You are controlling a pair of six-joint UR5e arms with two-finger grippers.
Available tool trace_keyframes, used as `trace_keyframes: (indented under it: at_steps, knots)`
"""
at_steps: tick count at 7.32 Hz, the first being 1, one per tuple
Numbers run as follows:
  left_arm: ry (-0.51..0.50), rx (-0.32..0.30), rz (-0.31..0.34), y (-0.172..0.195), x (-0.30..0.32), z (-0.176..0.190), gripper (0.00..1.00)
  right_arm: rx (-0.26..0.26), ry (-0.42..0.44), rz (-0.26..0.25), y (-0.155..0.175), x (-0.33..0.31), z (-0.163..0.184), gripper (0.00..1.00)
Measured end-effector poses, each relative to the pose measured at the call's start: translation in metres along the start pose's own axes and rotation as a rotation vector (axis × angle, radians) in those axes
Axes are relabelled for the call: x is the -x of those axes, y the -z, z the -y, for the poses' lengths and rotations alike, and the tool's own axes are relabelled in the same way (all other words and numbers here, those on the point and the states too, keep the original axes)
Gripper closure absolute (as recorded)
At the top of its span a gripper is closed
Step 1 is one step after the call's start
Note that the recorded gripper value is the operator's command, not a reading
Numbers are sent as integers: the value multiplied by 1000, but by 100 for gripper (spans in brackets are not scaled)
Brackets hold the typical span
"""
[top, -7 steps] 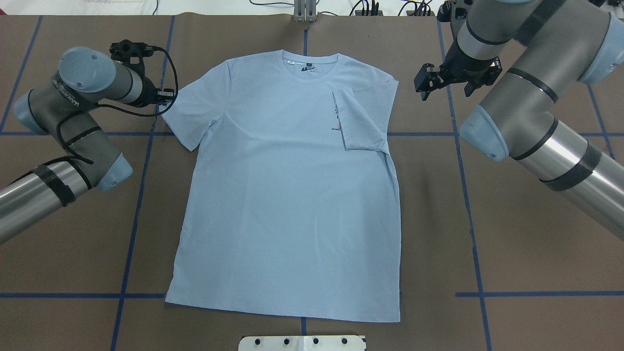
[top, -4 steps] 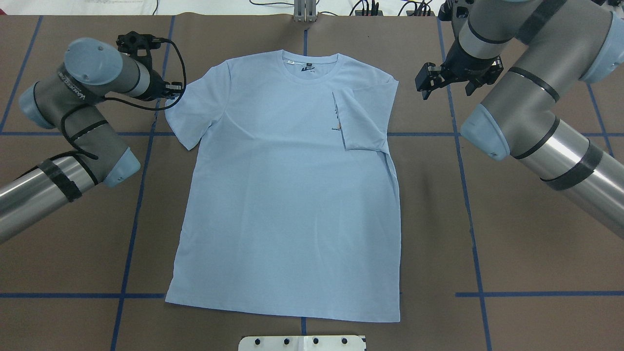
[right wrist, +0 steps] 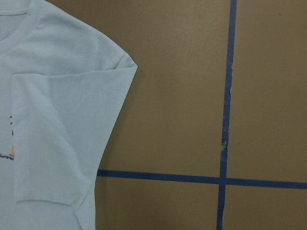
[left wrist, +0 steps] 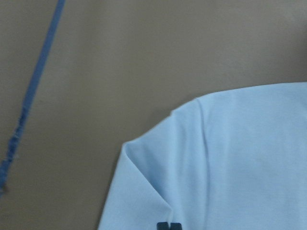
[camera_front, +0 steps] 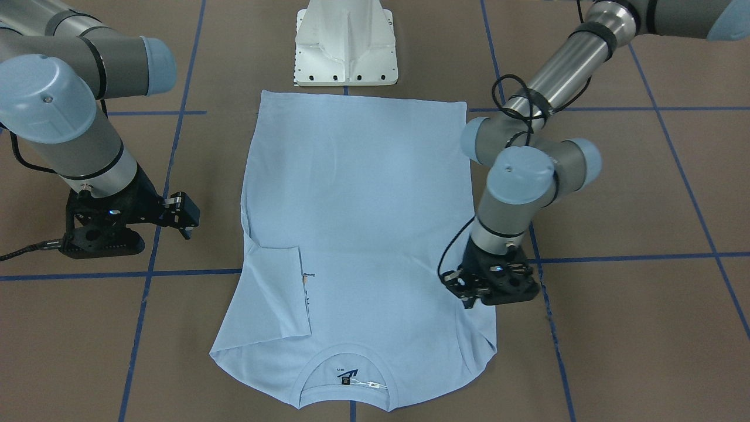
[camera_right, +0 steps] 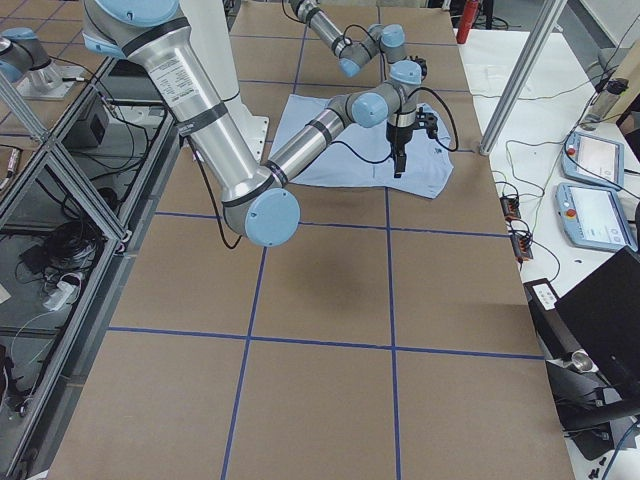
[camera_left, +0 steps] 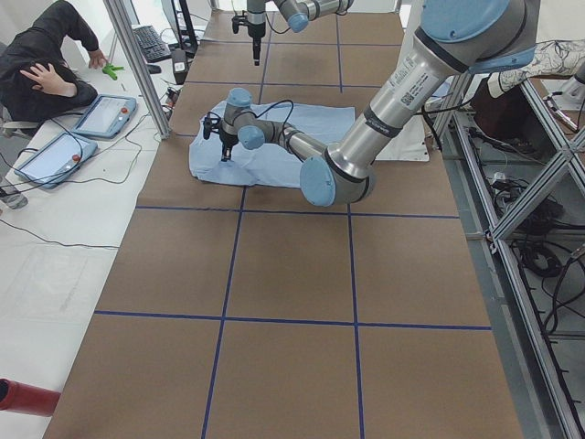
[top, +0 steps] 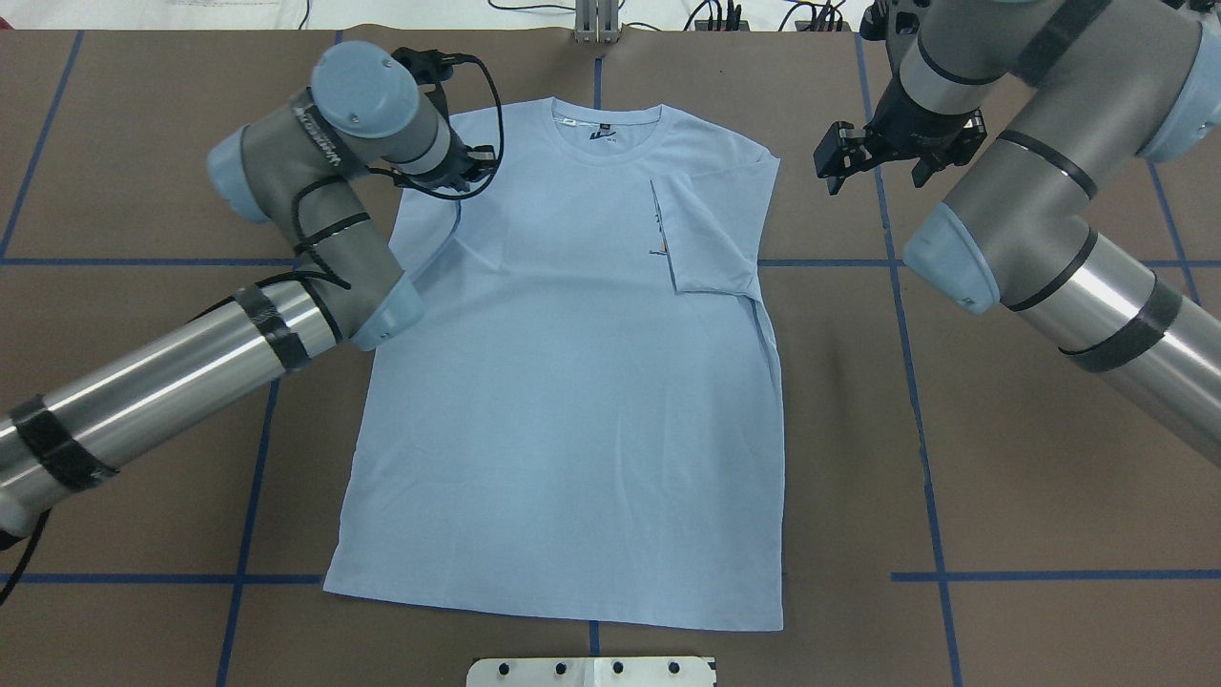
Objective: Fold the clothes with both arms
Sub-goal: 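Grasp the sleeve nearest the left gripper, then fold the sleeve with the left gripper inward across the chest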
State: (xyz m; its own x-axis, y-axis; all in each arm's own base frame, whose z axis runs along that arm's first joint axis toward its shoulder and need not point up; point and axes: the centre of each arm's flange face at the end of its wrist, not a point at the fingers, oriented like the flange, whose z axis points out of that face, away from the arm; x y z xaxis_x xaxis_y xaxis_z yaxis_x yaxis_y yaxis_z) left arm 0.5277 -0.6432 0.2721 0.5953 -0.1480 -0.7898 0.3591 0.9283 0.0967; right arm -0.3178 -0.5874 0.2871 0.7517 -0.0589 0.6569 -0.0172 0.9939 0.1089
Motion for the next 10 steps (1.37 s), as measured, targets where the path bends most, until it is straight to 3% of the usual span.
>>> trace_keyframes:
  at_steps: [2, 3, 4, 6, 8, 10]
  knots:
    - [31, 10, -18, -2, -46, -11, 100, 2, -3, -2, -1, -2, 0, 0]
    - [32, -11, -22, -4, -49, -8, 11, 3, -5, -4, -2, -4, -1, 0]
    - [30, -33, -28, -7, -47, -5, 0, 4, -8, -4, -3, -4, -1, 0]
    - [27, -54, -31, -8, -41, 5, 0, 5, -10, -5, -3, -4, -1, 0]
    - [26, -60, -91, 7, -37, 26, 0, 6, -10, -5, -4, -4, -1, 0]
    - [-8, -15, -133, 18, -16, 26, 0, 12, -16, 8, -1, -2, -3, 0]
